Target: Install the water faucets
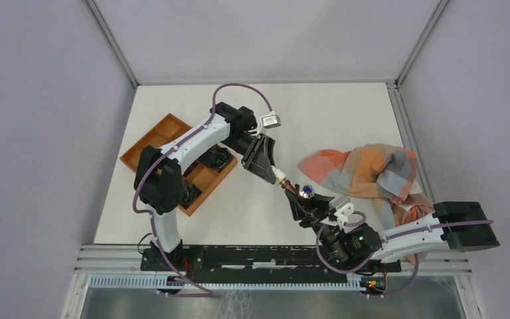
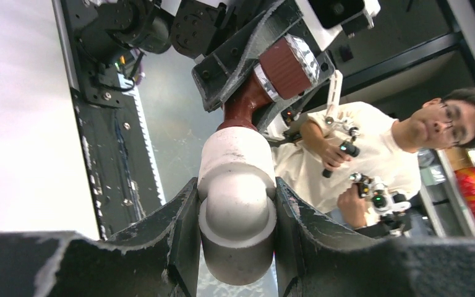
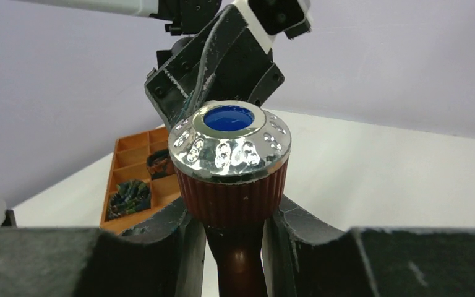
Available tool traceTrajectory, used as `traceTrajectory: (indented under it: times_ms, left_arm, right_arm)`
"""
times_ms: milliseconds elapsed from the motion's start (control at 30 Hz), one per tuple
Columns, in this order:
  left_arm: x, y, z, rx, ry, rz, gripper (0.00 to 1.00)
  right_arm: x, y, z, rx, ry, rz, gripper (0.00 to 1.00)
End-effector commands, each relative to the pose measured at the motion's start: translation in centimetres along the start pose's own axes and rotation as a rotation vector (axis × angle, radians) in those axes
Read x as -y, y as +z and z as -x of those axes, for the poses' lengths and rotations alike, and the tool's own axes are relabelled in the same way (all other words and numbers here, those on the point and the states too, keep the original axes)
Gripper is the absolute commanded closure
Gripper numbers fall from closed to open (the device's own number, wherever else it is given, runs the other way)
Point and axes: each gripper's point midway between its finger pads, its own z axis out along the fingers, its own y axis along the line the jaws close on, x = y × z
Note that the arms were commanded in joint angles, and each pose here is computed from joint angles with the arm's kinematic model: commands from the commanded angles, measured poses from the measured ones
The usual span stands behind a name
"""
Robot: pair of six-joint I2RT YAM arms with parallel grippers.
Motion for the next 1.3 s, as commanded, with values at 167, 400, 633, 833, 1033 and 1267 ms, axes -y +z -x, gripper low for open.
traceTrajectory:
  times_ms: [167,400,633,833,1033,1267]
  left_arm:
    - [4.4,2.0,0.6,-0.004,0.375,-0.085,0.98]
    - [4.3,1.9,0.8,0.0,0.418,-0.086,0.98]
    - [4.6,1.8,0.9,0.005,0.525,-0.081,0.98]
    - [4.0,1.5,0.8,0.015,0.602,-0.072,0.98]
    - [3.3,1.4,0.8,-0.001,0.664,-0.055,0.98]
    - [2.7,0.9,1.4,-0.05,0.728,-0.002,0.98]
  right_arm:
    - [1.3,1.2,0.9,0.038,0.275,-0.066,1.0]
    - [1.2,1.3,0.6,0.021,0.357,-0.049,1.0]
    - [0.6,2.0,0.4,-0.016,0.488,-0.009,1.0]
    - [0.8,2.7,0.2,-0.034,0.639,0.013,1.0]
    - [0.4,3.9,0.4,-0.066,0.723,0.043,1.0]
    - [0.4,5.0,0.5,-0.096,0.875,0.084,1.0]
